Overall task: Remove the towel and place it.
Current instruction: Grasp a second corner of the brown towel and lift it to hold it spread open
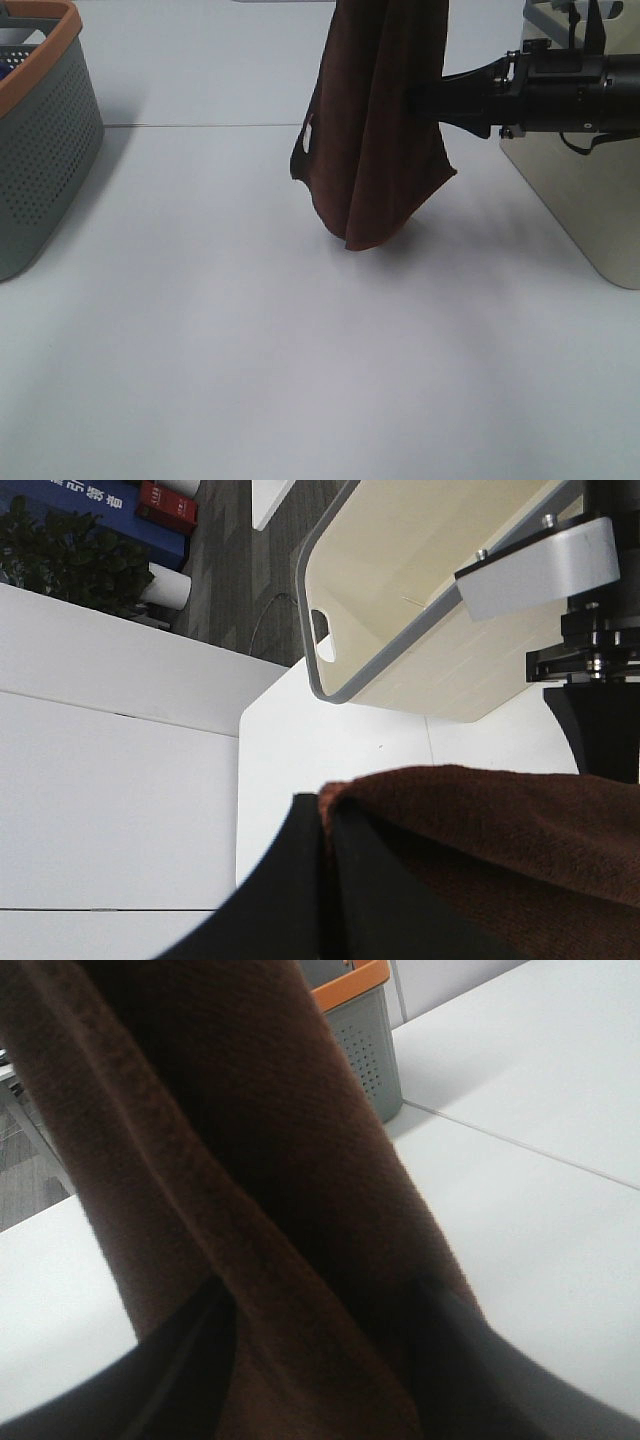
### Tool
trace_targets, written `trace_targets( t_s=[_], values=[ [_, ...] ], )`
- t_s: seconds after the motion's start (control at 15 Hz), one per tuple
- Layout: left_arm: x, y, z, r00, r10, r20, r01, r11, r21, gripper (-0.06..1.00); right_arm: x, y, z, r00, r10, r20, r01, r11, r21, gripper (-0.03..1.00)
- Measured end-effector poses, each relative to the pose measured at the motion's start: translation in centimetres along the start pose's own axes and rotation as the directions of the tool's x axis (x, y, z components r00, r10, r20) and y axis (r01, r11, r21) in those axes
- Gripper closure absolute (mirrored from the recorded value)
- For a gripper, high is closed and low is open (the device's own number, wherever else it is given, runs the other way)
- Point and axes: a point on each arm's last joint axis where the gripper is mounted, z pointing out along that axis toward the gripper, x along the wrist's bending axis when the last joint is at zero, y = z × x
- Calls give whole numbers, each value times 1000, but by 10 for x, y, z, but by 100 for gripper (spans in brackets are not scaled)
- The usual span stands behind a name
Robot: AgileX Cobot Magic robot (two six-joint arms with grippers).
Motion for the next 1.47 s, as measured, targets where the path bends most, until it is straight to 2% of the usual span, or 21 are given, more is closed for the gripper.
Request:
trace_targets(
  t_s=[0.47,0.8,1.07,1.47],
  values=[
    [0,0,0,1000,1,0,-1,1000,1,94,-14,-25,13,998,53,15,-54,996,73,55],
    [-3,-5,6,1000,25,12,-25,999,24,94,-14,-31,13,1000,10,14,-11,991,133,59],
    [-6,-7,10,999,30,21,-31,999,32,94,-19,-37,12,997,-35,61,23,980,197,65],
    [-6,-8,10,999,39,21,-40,998,38,94,-22,-42,11,993,-66,94,40,967,252,66]
  ],
)
